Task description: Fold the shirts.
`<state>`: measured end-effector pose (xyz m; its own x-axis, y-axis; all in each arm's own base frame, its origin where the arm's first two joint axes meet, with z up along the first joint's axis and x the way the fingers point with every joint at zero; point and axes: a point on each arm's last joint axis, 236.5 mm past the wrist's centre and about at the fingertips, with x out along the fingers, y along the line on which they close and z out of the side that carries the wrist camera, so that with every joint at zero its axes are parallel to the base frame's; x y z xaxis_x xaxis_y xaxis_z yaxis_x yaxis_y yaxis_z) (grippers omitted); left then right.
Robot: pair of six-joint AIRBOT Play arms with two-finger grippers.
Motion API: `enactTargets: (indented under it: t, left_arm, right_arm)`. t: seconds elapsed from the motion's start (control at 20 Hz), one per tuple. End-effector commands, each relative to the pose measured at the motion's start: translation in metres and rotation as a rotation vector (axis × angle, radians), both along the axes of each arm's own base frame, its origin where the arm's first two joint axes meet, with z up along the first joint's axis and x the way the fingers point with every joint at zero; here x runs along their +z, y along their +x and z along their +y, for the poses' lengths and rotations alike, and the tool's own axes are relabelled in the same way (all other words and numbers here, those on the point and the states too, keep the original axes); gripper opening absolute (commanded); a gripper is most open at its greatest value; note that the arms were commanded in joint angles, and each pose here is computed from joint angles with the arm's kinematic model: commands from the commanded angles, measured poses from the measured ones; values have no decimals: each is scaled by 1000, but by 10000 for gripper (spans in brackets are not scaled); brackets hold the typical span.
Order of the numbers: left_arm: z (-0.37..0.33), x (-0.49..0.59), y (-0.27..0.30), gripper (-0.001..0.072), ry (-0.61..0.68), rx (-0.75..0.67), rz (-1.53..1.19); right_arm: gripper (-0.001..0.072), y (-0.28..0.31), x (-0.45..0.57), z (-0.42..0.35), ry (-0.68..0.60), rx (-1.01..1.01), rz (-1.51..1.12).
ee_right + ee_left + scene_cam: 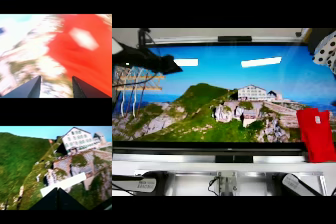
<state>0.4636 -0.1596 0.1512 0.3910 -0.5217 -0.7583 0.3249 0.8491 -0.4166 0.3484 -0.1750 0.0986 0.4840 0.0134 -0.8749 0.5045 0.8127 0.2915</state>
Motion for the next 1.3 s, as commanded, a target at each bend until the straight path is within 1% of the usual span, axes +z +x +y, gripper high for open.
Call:
enactTargets:
  t: [0.0,0.05,0.1,0.15,0.2,0.25,0.35,0.5,0.75,0.9,0.95,1.05,1.25]
  left_arm:
    - [52,-76,-19,42,507,74,183]
    - [57,-93,-36,241,589,52,279]
    - [59,-101,-51,606,610,56,360]
    - [58,-101,-59,700,607,49,386]
    - [54,-96,-60,700,584,48,362]
    - [49,-91,-57,698,552,53,319]
    - [36,-91,-53,694,480,56,252]
    - [29,-118,-65,694,440,54,272]
    - [29,-132,-73,694,435,47,269]
    - [37,-142,-98,694,454,13,282]
    - [39,-144,-102,694,447,21,264]
    - [39,-143,-97,694,424,50,209]
    - [40,-142,-95,695,423,54,203]
  right_arm:
    - [515,72,24,139,-104,287,-84]
    - [515,74,5,177,-53,335,-29]
    - [515,68,-13,207,2,395,38]
    - [515,56,-31,225,29,446,126]
    - [515,44,-44,230,13,482,203]
    - [515,34,-52,230,-30,512,265]
    - [515,26,-55,232,-112,559,305]
    - [515,16,-57,250,-119,615,332]
    - [514,14,-56,260,-111,637,328]
    - [515,14,-56,260,-111,637,328]
    - [514,14,-56,260,-111,637,328]
    - [514,14,-56,260,-111,637,328]
    - [515,14,-56,260,-111,637,328]
